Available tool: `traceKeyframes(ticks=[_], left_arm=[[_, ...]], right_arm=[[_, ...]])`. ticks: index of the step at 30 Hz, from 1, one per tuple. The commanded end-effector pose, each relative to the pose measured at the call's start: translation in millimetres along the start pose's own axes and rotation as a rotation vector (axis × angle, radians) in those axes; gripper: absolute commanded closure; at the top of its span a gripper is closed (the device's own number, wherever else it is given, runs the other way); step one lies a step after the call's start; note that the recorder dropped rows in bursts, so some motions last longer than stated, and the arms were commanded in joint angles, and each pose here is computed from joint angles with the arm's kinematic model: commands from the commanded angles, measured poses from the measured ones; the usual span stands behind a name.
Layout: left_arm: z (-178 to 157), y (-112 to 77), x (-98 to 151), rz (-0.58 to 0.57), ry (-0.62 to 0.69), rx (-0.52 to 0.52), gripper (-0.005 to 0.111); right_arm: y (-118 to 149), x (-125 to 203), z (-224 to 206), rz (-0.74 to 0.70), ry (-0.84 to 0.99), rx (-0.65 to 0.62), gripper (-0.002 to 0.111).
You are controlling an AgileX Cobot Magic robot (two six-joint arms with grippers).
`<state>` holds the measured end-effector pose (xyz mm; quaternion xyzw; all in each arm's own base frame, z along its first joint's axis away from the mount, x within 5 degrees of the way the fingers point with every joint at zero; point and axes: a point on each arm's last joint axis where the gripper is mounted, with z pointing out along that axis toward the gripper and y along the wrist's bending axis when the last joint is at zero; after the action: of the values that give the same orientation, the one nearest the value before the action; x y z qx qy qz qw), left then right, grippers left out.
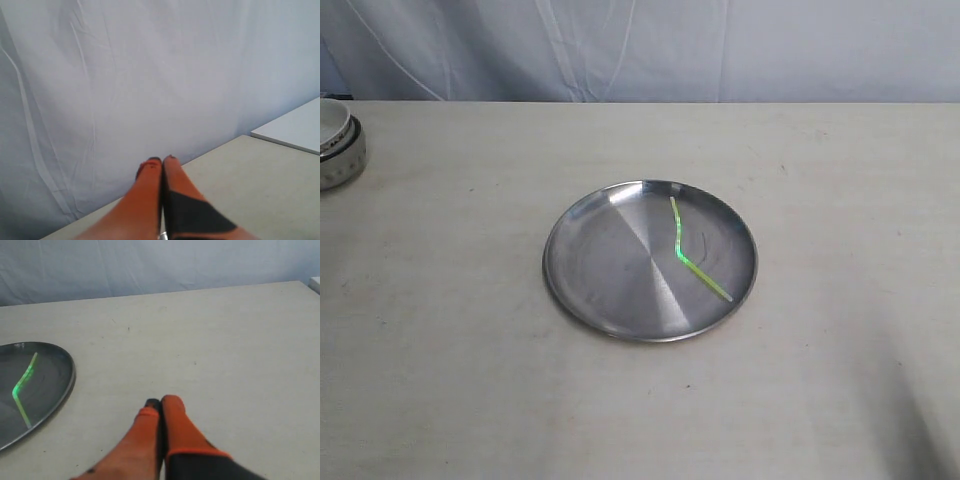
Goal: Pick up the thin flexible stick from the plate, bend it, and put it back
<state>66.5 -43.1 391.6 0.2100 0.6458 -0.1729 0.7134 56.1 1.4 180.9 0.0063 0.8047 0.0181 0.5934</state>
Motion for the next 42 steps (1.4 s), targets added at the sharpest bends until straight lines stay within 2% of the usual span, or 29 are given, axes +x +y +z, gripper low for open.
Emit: traceKeyframes(ticks=[1,15,19,22,26,28,34,42], left_arm=[[-1.1,-0.1,0.3,0.003,-0.001,-0.001,0.107],[-1.1,1.0,-1.5,0.003,-0.02,-0.013,0.107],[0.4,0.9,6.3,0.084,0.05,-0.008,0.107],[3.9,3.7,23.4,0.031,0.108,-0.043,0.107],[6.0,15.0,61.7,-0.135,0.172,-0.194,0.107],[1.7,17.9,80.8,-0.174,0.195,-0.253,0.107],[-14.8,19.7,130.7,-0.173,0.229,-0.369,0.107],[-34.2,18.5,175.4,-0.234,0.191,-0.504,0.107]], right_arm=[[0.7,-0.5,0.0,-0.009,-0.019,-0.012,0.107],[0.7,-0.5,0.0,-0.009,-0.019,-0.012,0.107],[0.7,-0.5,0.0,-0.009,-0.019,-0.012,0.107],[0.6,-0.5,0.0,-0.011,-0.019,-0.011,0.107],[0.6,-0.5,0.0,-0.011,-0.019,-0.011,0.107],[0.6,-0.5,0.0,-0.011,-0.019,-0.011,0.107],[0.6,-0.5,0.0,-0.011,-0.019,-0.011,0.107],[0.6,-0.5,0.0,-0.011,-0.019,-0.011,0.107]])
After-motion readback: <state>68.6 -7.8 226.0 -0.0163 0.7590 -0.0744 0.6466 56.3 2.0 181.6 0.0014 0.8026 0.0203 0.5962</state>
